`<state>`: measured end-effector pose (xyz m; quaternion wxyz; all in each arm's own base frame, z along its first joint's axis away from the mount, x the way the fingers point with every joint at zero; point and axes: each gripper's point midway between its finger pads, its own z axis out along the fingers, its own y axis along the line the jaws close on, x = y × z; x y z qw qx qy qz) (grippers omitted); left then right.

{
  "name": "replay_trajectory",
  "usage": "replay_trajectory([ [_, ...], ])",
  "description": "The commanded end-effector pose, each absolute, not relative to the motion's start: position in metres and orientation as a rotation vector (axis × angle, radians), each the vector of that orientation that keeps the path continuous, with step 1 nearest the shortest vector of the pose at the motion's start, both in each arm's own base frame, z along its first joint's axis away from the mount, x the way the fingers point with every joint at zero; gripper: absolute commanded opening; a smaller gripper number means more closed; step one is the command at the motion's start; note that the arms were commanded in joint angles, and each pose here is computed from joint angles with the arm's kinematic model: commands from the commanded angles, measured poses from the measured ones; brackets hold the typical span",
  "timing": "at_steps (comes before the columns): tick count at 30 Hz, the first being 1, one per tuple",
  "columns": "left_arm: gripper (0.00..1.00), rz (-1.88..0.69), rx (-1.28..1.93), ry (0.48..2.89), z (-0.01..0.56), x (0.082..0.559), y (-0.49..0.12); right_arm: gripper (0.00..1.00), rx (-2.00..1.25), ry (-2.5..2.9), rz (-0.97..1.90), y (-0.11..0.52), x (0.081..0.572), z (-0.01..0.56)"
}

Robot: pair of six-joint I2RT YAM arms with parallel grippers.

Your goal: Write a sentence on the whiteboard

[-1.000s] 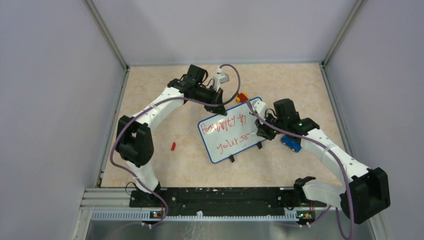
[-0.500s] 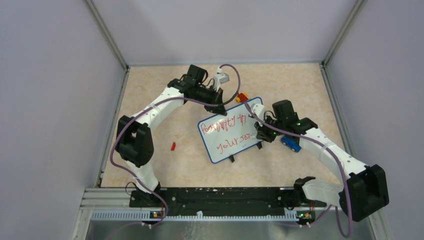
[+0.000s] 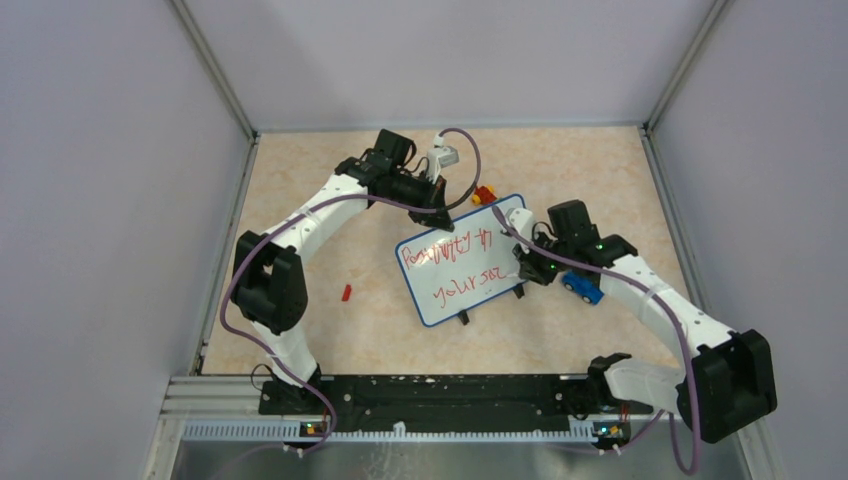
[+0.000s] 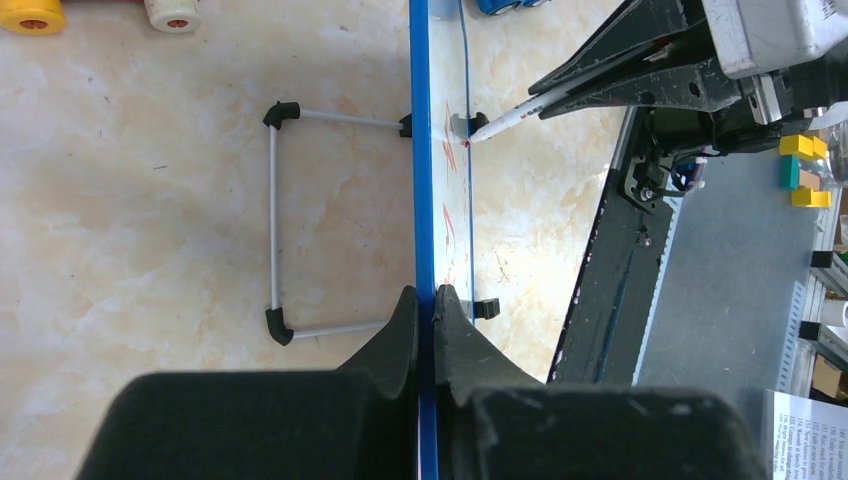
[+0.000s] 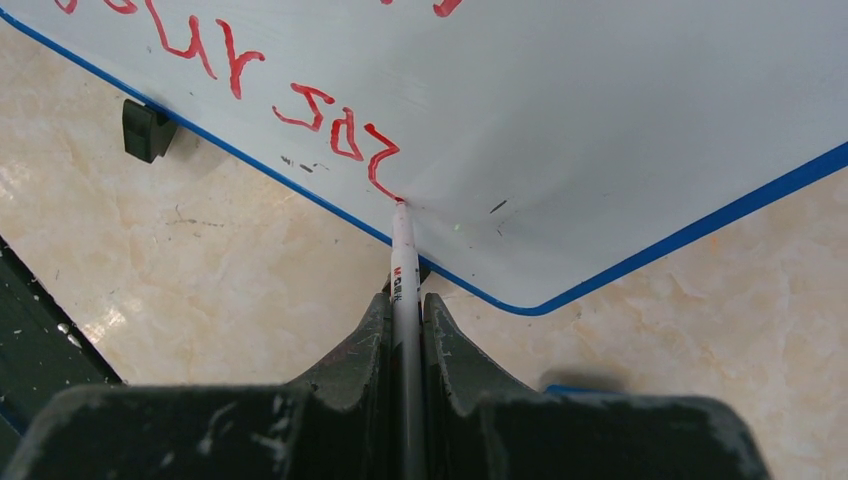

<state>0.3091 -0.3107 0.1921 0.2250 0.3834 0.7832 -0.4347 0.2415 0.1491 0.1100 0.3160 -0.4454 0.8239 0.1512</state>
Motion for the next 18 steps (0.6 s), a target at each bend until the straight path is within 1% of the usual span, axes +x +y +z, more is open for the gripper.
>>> replay_trajectory([
  [1,0.0,-1.202,1.129,2.172,0.177,0.295,-0.315,0.0,-1.094,2.046,0.307,0.15,0.276,0.15],
  [18,0.0,-1.203,1.135,2.165,0.177,0.295,-0.316,0.0,-1.06,2.012,0.305,0.153,0.284,0.166],
])
